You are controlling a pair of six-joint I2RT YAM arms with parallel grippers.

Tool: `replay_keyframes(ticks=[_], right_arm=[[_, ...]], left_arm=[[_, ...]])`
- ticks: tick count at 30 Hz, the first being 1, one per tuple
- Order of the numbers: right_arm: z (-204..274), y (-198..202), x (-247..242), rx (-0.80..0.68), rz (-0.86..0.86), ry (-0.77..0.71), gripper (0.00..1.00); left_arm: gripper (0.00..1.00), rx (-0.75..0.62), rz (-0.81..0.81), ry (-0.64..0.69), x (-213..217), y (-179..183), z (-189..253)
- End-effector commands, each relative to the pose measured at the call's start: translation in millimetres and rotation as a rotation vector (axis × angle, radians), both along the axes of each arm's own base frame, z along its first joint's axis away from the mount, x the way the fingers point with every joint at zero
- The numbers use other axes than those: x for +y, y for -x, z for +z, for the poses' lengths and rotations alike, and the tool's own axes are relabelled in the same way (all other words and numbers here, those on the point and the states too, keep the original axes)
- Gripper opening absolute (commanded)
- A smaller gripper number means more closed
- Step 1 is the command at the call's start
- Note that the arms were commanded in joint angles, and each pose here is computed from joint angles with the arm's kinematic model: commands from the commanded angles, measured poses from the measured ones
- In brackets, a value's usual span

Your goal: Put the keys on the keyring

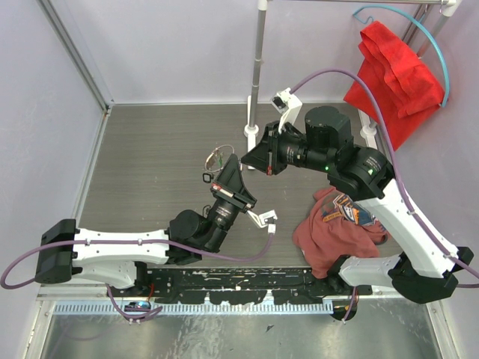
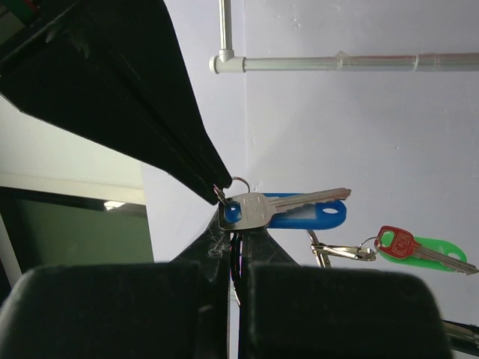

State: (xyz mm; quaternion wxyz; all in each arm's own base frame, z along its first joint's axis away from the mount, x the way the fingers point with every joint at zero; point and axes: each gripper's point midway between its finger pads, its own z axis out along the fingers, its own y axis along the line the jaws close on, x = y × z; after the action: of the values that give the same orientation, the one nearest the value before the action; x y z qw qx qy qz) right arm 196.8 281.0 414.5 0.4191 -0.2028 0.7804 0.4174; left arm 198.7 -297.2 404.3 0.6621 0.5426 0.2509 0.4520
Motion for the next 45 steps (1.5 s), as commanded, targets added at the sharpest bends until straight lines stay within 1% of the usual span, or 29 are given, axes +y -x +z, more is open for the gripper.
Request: replay_keyframes(ticks=[1, 8, 13, 15, 18, 21, 23, 25, 27, 29, 31, 34, 40, 45], right_arm=[[-3.0, -9.6, -7.4, 0.0, -0.066, 0.035, 0.01], [6.3, -8.9, -14.3, -0.032, -0.092, 0.013, 0.01], [25.8, -0.7, -20.4, -0.13, -0.062, -0.033, 0.01], [24.7, -2.1, -27.5, -0.165, -0.079, -0.012, 0.0], [8.8, -10.6, -43.7, -0.183, -0.155, 0.059, 0.0], [-28.0, -23.0, -57.0, -0.143, -0.228, 0.191, 0.01], [-55.8, -28.9, -59.8, -0.09, -0.249, 0.277, 0.0], [-84.7, -33.2, -58.6, -0.039, -0.246, 0.342, 0.0], [-113.6, -36.2, -57.9, 0.019, -0.232, 0.396, 0.0], [-141.2, -35.2, -55.4, 0.081, -0.2, 0.444, 0.0], [-166.1, -31.1, -50.7, 0.139, -0.161, 0.478, 0.0], [-198.4, -21.1, -46.7, 0.218, -0.108, 0.517, 0.0], [-263.6, -1.6, -44.8, 0.37, -0.018, 0.598, 0.03], [-312.1, -6.5, -34.7, 0.41, 0.026, 0.636, 0.06]], left_arm=[[0.0, -0.104, -0.003, 0.005, 4.8, 9.0, 27.3], [0.0, -0.103, 0.001, 0.004, 6.5, 8.7, 26.8], [0.0, -0.094, -0.002, 0.019, 7.8, 8.5, 26.9], [0.0, -0.075, 0.001, 0.039, 10.1, 7.1, 27.7], [0.0, -0.015, 0.016, 0.094, 17.6, 3.3, 28.6], [0.0, 0.091, 0.038, 0.167, 25.7, 0.5, 24.9], [0.0, 0.176, 0.044, 0.202, 28.8, -0.5, 18.9], [0.0, 0.28, 0.047, 0.214, 33.1, -1.5, 9.6], [0.0, 0.399, 0.027, 0.264, 39.0, -0.1, 3.9], [0.0, 0.521, -0.019, 0.339, 44.3, 4.6, 2.3], [0.0, 0.605, -0.065, 0.43, 49.9, 9.2, 7.0], [0.0, 0.641, -0.097, 0.506, 57.2, 12.1, 12.1], [0.0, 0.666, -0.118, 0.573, 61.7, 14.0, 14.4], [0.0, 0.673, -0.124, 0.598, 64.1, 14.5, 17.1]])
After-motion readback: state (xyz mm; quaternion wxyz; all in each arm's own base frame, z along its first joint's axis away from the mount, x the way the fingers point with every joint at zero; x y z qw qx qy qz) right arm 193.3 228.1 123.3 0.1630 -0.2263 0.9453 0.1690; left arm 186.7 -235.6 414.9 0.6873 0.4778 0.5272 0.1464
